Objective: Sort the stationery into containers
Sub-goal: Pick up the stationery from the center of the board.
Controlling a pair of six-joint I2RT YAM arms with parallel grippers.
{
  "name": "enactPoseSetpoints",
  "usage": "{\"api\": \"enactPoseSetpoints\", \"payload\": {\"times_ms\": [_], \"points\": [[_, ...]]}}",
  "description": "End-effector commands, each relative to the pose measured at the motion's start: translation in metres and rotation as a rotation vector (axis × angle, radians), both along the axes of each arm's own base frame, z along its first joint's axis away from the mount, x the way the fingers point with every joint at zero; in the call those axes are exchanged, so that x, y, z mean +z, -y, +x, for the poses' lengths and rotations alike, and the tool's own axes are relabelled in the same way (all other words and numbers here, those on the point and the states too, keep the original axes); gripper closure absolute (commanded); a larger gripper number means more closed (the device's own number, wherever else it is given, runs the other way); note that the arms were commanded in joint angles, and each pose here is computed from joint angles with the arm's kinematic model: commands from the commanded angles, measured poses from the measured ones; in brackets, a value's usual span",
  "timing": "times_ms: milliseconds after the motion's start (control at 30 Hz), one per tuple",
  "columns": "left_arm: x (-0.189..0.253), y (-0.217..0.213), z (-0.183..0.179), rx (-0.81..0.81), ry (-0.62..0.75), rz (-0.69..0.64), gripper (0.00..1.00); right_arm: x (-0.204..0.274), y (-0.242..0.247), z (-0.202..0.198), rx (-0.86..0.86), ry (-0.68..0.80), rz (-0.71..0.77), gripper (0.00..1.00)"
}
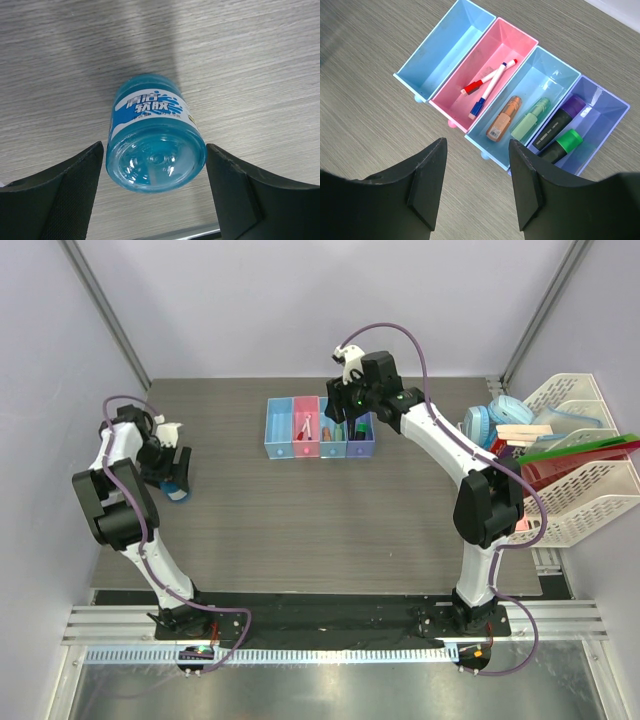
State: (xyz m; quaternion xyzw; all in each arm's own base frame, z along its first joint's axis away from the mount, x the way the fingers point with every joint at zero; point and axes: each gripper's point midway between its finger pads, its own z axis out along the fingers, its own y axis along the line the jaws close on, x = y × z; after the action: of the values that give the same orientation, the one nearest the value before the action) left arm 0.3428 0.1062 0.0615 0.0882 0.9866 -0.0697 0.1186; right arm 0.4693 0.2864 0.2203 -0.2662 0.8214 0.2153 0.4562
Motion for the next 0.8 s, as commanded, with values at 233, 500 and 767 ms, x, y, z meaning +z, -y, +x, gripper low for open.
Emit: {"api": "enactPoseSetpoints", "payload": {"times_ms": [233, 500, 767], "points": [[0.004, 0.002, 0.019, 0.005, 0.03, 0.025, 0.19, 0.043, 0.0, -0.004, 0.008, 0.093, 0.063, 0.42], [0.0, 0.004, 0.02, 0.0, 0.018, 0.026, 0.44, 0.041, -0.001, -0.005, 0.009, 0.09, 0.066, 0.42], [0.019, 0.014, 0.01, -0.015, 0.026, -0.005, 1.0, 0.037, -0.001, -0.006, 0.01, 0.083, 0.063, 0.42]]}}
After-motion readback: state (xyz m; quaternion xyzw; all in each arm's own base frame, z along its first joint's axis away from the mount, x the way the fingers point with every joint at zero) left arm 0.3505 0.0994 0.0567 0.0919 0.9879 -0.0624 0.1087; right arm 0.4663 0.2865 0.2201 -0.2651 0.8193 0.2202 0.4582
